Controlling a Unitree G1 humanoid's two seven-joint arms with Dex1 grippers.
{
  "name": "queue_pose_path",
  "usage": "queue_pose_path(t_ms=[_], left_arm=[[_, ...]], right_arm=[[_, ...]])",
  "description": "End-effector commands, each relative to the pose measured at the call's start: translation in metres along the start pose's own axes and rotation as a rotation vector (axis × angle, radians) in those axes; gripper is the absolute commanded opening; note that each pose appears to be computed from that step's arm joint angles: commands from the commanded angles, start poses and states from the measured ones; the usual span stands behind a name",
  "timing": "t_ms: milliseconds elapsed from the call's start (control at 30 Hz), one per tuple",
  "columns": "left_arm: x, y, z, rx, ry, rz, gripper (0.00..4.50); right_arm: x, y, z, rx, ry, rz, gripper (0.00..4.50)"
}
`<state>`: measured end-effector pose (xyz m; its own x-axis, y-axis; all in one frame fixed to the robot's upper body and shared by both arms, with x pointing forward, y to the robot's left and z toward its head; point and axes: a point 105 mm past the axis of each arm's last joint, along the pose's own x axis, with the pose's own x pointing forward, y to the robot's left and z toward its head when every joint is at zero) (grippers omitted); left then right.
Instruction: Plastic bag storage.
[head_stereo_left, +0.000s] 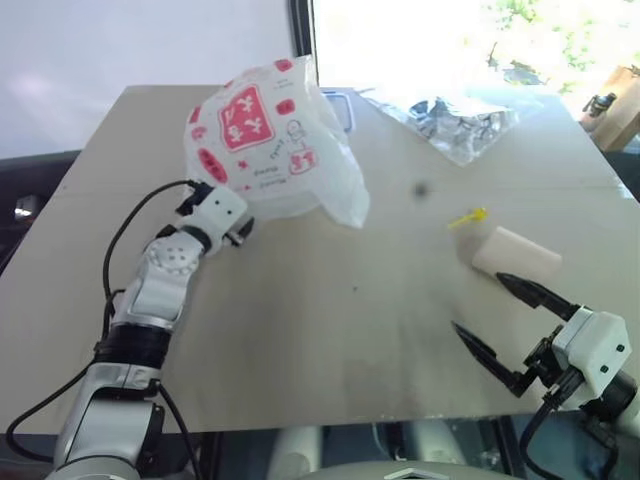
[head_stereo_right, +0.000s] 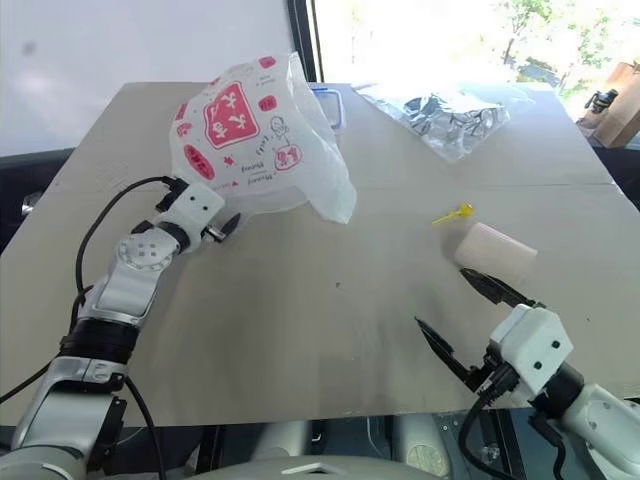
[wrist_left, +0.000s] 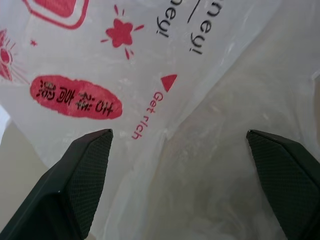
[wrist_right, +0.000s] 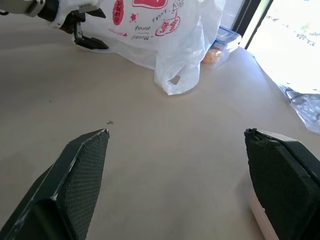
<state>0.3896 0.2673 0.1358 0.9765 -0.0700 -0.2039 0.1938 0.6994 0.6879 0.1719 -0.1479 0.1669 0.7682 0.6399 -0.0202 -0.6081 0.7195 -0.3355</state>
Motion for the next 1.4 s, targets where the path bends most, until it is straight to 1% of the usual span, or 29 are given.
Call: queue_pose_path(t_ms=[33, 200, 367, 433, 633, 833, 967, 1167, 1267, 1367, 1400], left_arm=[[-0.006, 0.015, -0.005, -0.042, 0.036, 0.048, 4.5], [0.006, 0.026, -0.001, -0.019, 0.073, 0.081, 4.5], [0.019, 0.026, -0.003, 0.105, 0.108, 0.095, 4.5], [0.025, 0.026, 0.002, 0.138, 0.075, 0.118, 4.5], [0.029, 0.034, 0.015, 0.095, -0.013, 0.182, 4.5], [0.041, 0.025, 0.022, 0.196, -0.052, 0.186, 4.5], [0.052, 0.019, 0.038, 0.228, -0.099, 0.201, 4.5], [0.065, 0.018, 0.059, 0.23, -0.126, 0.226, 4.5], [0.068, 0.015, 0.066, 0.189, -0.147, 0.198, 3.74], [0.067, 0.016, 0.068, 0.163, -0.169, 0.191, 2.41], [0.065, 0.019, 0.07, 0.148, -0.188, 0.197, 1.88]], right_arm=[[0.001, 0.005, 0.011, -0.021, -0.033, -0.002, 4.37], [0.005, 0.007, 0.01, -0.013, -0.034, -0.004, 4.37], [0.008, 0.002, 0.009, -0.023, -0.037, -0.014, 4.37], [0.009, 0.002, 0.009, -0.025, -0.039, -0.015, 4.37], [0.01, 0.003, 0.01, -0.027, -0.033, -0.02, 4.37], [0.011, 0.004, 0.01, -0.024, -0.034, -0.027, 4.37], [0.012, 0.002, 0.01, -0.027, -0.036, -0.028, 4.37], [0.014, 0.001, 0.011, -0.031, -0.034, -0.032, 4.37], [0.015, 0.001, 0.011, -0.038, -0.025, -0.038, 4.5], [0.015, 0.001, 0.011, -0.046, -0.018, -0.041, 4.5], [0.015, 0.001, 0.01, -0.044, -0.009, -0.042, 4.5]])
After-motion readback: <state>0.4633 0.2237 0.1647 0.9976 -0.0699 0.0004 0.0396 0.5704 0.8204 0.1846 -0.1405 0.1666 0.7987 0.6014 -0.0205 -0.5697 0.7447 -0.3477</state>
